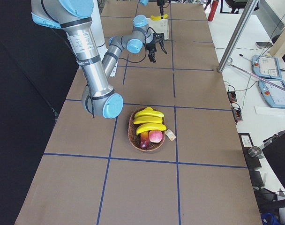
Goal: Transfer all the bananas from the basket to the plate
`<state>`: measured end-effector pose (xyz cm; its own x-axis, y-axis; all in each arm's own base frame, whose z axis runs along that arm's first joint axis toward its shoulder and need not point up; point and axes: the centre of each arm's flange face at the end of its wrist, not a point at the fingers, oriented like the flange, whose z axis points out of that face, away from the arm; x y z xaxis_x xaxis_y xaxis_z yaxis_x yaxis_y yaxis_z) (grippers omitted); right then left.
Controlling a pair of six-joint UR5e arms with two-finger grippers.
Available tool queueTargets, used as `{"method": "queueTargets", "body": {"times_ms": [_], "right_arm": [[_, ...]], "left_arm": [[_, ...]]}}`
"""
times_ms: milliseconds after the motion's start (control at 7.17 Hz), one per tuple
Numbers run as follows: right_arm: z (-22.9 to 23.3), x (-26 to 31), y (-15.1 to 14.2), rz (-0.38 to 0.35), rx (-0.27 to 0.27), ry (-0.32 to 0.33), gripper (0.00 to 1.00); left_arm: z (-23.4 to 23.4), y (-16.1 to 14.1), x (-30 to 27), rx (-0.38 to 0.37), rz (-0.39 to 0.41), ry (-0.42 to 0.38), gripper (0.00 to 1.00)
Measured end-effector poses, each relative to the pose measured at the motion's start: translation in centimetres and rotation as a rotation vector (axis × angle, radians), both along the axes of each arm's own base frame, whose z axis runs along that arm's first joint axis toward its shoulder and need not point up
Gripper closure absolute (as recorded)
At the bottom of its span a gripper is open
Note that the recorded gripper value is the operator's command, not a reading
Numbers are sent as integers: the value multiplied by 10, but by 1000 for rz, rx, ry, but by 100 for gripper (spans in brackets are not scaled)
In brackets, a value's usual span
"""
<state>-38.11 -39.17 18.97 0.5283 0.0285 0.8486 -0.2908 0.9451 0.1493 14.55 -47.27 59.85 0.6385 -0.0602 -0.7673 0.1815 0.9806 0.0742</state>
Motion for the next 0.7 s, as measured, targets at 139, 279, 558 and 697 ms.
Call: {"method": "queueTargets", "body": {"times_ms": [139,279,558,697], "right_arm": [[1,0,0,0,1,2,0],[1,1,-1,0,0,4,0],[2,1,-2,1,-1,6,0],[5,5,-4,-2,-8,11,0]], "left_arm": [[13,1,-1,-15,-1,-17,77],[20,2,-2,-24,-3,-29,14],[28,1,-1,-34,-4,-38,1],[28,0,-1,-33,-4,-37,1]]}}
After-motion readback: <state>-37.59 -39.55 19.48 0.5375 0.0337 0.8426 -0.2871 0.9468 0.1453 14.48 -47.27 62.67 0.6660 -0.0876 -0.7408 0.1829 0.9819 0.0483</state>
